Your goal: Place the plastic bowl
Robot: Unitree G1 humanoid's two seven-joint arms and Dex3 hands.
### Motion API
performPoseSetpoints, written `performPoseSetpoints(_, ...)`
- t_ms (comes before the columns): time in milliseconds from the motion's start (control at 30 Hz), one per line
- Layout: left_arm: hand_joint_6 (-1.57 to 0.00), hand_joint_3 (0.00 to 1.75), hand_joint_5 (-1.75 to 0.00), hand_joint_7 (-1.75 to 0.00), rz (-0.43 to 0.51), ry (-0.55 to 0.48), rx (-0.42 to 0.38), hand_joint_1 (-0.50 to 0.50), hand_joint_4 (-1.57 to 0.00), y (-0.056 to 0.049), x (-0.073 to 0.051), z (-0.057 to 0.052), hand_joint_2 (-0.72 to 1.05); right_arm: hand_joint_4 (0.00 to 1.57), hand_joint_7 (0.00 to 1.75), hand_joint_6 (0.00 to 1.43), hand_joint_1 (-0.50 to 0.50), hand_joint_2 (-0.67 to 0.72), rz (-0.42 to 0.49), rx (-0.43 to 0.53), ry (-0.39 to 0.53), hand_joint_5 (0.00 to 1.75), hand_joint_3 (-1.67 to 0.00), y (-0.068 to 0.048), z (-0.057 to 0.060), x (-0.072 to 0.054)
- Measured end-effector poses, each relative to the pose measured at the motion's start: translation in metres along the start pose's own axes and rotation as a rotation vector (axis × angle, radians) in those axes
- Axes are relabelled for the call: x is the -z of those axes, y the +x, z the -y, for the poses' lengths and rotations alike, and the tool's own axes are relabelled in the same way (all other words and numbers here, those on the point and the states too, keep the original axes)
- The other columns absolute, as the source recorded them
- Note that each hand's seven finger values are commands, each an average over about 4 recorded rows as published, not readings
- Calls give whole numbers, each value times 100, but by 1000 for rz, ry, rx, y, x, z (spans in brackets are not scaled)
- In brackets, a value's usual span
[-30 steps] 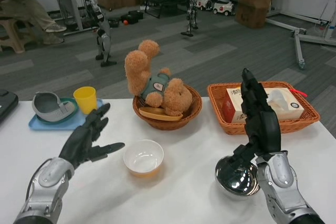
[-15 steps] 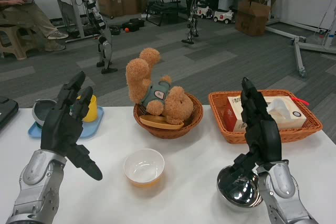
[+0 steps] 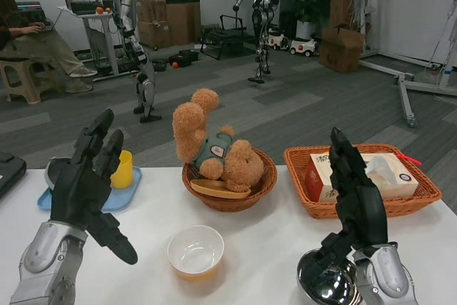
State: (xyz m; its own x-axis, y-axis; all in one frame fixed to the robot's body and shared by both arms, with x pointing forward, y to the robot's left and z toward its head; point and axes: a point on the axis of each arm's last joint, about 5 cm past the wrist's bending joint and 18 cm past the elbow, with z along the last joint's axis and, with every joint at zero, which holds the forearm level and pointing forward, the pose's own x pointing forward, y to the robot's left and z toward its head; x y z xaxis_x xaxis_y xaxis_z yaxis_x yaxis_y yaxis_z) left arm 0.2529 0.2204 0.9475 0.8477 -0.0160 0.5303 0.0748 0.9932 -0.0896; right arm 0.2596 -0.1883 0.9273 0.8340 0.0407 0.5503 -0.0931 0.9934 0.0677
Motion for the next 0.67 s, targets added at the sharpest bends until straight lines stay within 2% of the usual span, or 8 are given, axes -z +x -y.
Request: performPoseSetpoints(667,0,0,0,-21,-10,-10,14,-50,0,1,1,3,-72,0,7,0,-46,72,5,2,8,0,0,1,0,-1)
